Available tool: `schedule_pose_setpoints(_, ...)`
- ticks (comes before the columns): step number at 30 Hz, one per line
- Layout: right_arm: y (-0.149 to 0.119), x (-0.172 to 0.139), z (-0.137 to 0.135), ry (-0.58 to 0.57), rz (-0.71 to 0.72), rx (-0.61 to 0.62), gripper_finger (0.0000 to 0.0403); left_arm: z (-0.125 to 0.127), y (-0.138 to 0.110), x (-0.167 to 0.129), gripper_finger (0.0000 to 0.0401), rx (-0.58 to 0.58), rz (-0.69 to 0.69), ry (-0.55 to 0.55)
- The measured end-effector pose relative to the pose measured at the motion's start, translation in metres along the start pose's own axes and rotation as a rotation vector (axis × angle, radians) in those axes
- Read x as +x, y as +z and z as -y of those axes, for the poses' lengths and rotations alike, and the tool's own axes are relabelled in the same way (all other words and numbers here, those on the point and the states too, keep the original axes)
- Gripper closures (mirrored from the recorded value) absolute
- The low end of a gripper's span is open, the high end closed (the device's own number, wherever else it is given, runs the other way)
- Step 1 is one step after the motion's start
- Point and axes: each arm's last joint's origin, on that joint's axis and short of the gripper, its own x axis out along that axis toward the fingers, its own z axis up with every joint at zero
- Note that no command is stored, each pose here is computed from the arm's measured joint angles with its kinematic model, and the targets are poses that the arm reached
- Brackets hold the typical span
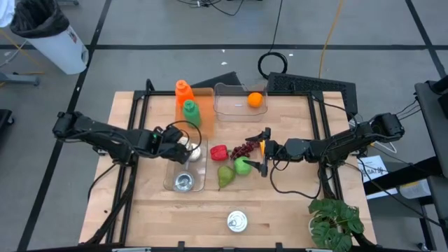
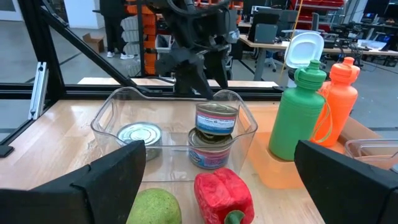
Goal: Pick & Place Food Item
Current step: Put the green tuna can into the bottom transparent bin
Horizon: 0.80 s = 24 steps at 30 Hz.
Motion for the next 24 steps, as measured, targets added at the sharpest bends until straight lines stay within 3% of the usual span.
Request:
schedule_pose_setpoints(8, 0.0, 0.0, 0.0, 0.001, -0.005, -0.001, 0.0012, 0.003, 0.001, -0.035, 0.0106, 0.1, 0.202, -0.144)
schedule_pose_setpoints(13, -0.001, 0.0, 0.0, 0.001, -0.015, -0.004, 0.0012, -0.008, -0.007, -0.057, 0.0109, 0.101, 0.366, -0.137)
schedule_pose_setpoints(16, -0.001, 0.0, 0.0, 0.001, -0.014, 0.001, 0.0012, -0.016, -0.019, -0.054, 0.0116, 0.107, 0.398, -0.112)
schedule_pose_setpoints(19, -0.001, 0.0, 0.0, 0.004, -0.014, 0.03, 0.0012, -0.019, -0.039, -0.042, 0.0123, 0.197, 0.391, -0.107)
schedule_pose_setpoints(24, -0.001, 0.0, -0.001, 0.008, -0.013, 0.119, 0.0012, -0.022, -0.056, -0.028, 0.0126, 0.136, 0.474, -0.167)
